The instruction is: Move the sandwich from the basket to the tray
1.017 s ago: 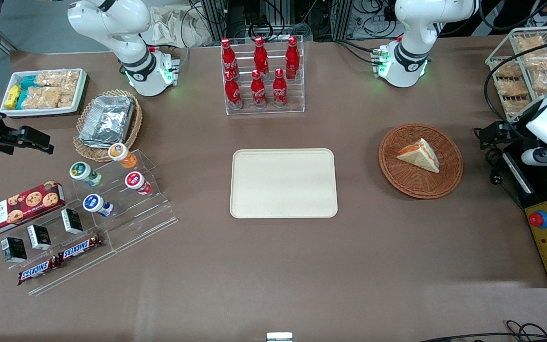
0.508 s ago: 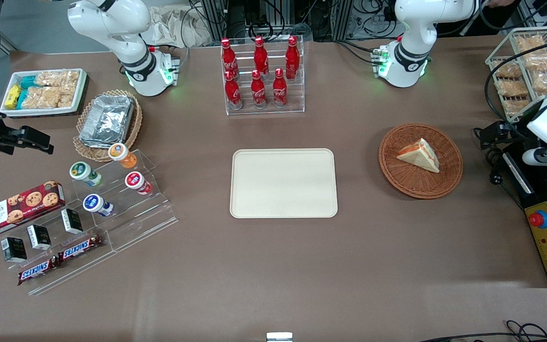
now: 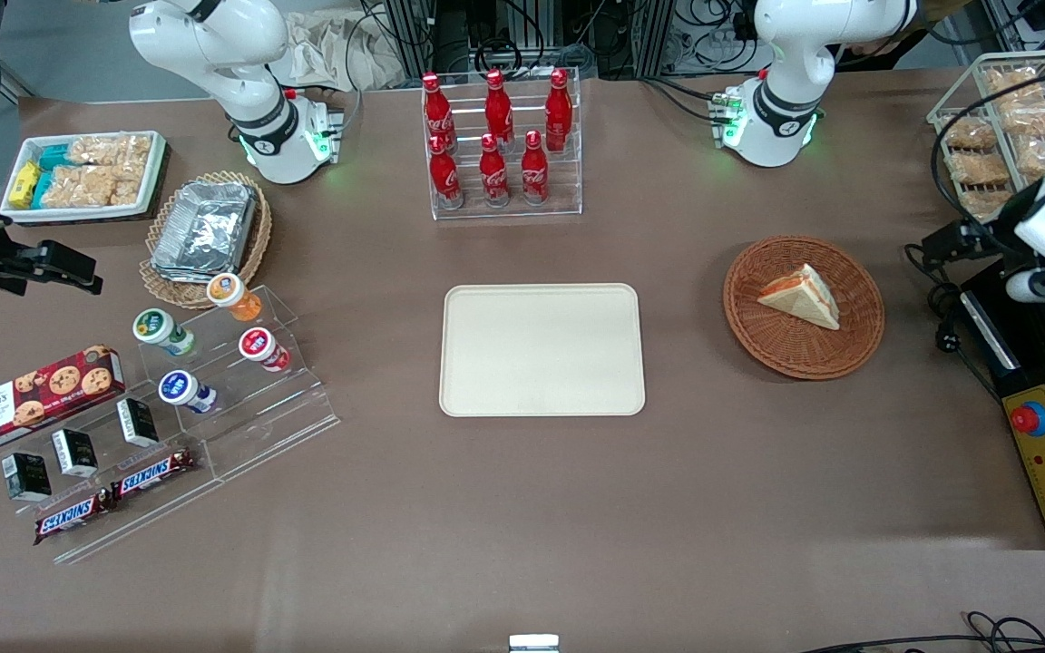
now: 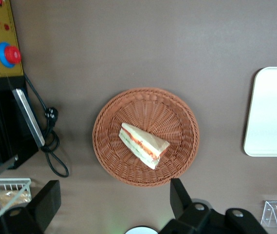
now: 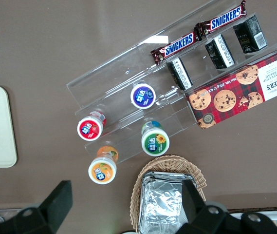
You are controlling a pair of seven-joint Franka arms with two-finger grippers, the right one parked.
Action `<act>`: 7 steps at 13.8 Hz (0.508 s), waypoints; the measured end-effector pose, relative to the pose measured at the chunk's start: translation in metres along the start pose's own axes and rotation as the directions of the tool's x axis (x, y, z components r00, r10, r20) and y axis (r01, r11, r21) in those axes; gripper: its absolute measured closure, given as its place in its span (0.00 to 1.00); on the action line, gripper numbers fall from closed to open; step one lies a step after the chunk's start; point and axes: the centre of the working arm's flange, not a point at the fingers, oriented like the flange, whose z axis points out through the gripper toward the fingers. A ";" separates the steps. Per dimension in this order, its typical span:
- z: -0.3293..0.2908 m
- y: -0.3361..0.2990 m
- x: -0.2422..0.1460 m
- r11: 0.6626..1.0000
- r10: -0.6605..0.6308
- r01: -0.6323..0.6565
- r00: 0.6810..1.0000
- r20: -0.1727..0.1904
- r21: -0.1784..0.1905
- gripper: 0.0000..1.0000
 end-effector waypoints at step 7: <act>0.050 0.017 -0.072 0.986 -0.163 0.163 0.986 -0.027 0.014 0.00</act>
